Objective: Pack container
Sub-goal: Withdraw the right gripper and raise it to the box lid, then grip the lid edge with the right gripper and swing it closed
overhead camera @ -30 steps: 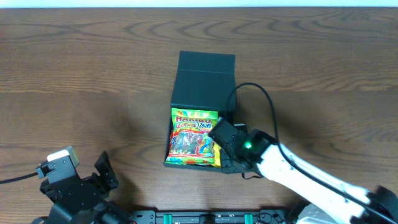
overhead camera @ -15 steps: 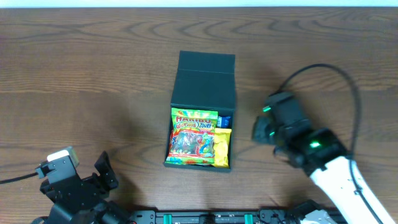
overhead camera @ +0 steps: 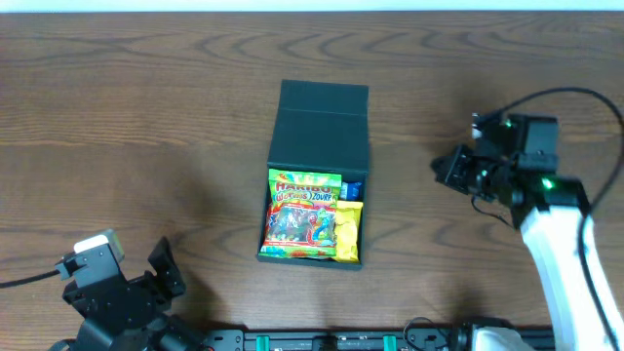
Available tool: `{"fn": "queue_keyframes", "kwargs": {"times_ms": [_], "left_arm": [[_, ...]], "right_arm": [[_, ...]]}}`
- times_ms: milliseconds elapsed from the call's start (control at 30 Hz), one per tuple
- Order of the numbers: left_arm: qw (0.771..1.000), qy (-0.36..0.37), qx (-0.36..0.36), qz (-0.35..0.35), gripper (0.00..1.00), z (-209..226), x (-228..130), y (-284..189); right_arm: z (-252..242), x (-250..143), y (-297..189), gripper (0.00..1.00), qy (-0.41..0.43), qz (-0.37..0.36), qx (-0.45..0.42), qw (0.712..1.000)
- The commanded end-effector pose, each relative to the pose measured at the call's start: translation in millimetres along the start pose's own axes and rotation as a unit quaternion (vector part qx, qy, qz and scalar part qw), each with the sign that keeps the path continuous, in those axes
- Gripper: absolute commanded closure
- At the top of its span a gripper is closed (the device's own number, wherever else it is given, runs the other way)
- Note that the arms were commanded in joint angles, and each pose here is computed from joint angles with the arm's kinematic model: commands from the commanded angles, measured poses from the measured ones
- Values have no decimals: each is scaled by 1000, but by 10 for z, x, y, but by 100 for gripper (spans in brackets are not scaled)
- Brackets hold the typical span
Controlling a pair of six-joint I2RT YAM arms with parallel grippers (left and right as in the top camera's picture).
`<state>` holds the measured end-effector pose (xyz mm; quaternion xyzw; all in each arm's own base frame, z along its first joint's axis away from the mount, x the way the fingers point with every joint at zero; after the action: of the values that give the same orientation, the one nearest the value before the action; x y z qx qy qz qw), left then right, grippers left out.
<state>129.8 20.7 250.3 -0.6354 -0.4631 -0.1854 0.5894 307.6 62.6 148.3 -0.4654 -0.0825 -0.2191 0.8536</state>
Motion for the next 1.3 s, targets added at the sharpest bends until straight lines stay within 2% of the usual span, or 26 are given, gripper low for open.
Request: {"fn": "queue_keyframes", "kwargs": {"times_ms": [0, 67, 300, 400, 633, 1267], "left_arm": [[1000, -4, 6, -5, 5, 24, 13, -1], [1000, -4, 6, -5, 5, 24, 13, -1], [1000, -4, 6, -5, 5, 24, 13, -1], [1000, -4, 6, -5, 5, 24, 13, -1], [1000, -4, 6, -5, 5, 24, 13, -1], [1000, -4, 6, -5, 5, 24, 13, -1]], "right_arm": [[185, -49, 198, 99, -16, 51, 103, 993], [219, -33, 319, 99, 0, 68, 148, 987], [138, 73, 573, 99, 73, 81, 213, 971], [39, 6, 717, 99, 104, 87, 214, 967], [-114, -163, 943, 99, 117, 85, 211, 967], [-85, -227, 1519, 99, 142, 96, 194, 966]]}}
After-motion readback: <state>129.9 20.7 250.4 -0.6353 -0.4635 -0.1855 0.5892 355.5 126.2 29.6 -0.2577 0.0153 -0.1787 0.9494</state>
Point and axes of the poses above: each gripper's point midway between its finger pads, its own y axis out along the fingers, its own z axis along the line the jaws close on, x = y × z, the point moved 1 cm from there along -y, back along the fingers, and after that the axes turned 5 degrees about -y, right-handed, at the moved point
